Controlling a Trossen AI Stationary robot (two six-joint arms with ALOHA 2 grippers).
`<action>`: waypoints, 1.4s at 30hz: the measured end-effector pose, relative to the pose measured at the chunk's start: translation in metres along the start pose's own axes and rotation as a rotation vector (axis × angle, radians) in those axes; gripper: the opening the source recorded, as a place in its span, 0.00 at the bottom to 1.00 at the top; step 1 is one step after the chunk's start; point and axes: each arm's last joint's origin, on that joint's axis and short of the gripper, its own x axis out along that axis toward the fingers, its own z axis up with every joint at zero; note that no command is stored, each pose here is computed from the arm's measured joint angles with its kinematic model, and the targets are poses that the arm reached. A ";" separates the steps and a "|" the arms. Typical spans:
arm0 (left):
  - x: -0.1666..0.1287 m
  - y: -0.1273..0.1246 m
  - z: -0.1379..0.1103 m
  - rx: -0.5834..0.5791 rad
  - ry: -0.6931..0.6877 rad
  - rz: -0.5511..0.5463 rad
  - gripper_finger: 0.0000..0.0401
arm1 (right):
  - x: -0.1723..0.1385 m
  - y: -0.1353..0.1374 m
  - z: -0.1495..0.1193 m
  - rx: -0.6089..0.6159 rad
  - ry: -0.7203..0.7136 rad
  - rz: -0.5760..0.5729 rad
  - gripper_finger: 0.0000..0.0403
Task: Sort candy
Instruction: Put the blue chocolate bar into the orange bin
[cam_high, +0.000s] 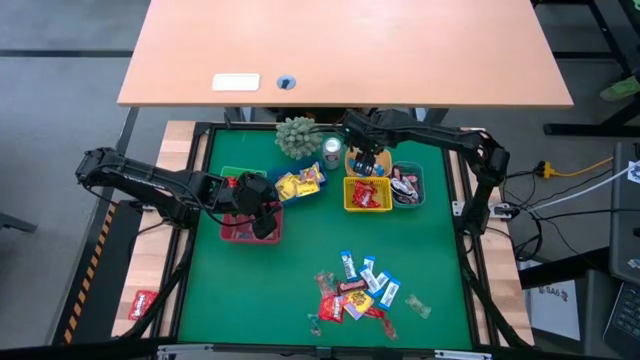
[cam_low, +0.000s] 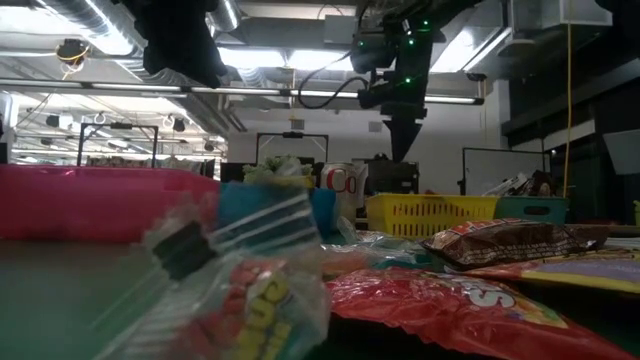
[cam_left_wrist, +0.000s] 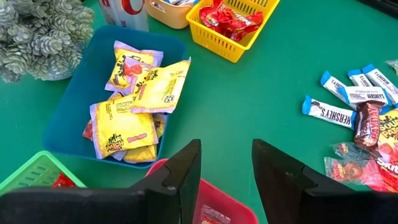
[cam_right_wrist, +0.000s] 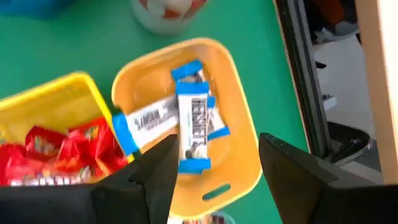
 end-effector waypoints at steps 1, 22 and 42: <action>0.000 0.000 0.000 0.000 0.000 0.000 0.33 | -0.001 0.002 -0.001 -0.009 0.012 0.006 0.55; 0.000 0.000 0.000 0.000 0.000 0.001 0.33 | -0.054 0.189 -0.046 -0.705 0.069 0.372 0.51; 0.000 0.000 0.000 -0.002 0.000 0.000 0.33 | -0.051 0.298 -0.115 -1.208 -0.141 0.420 0.51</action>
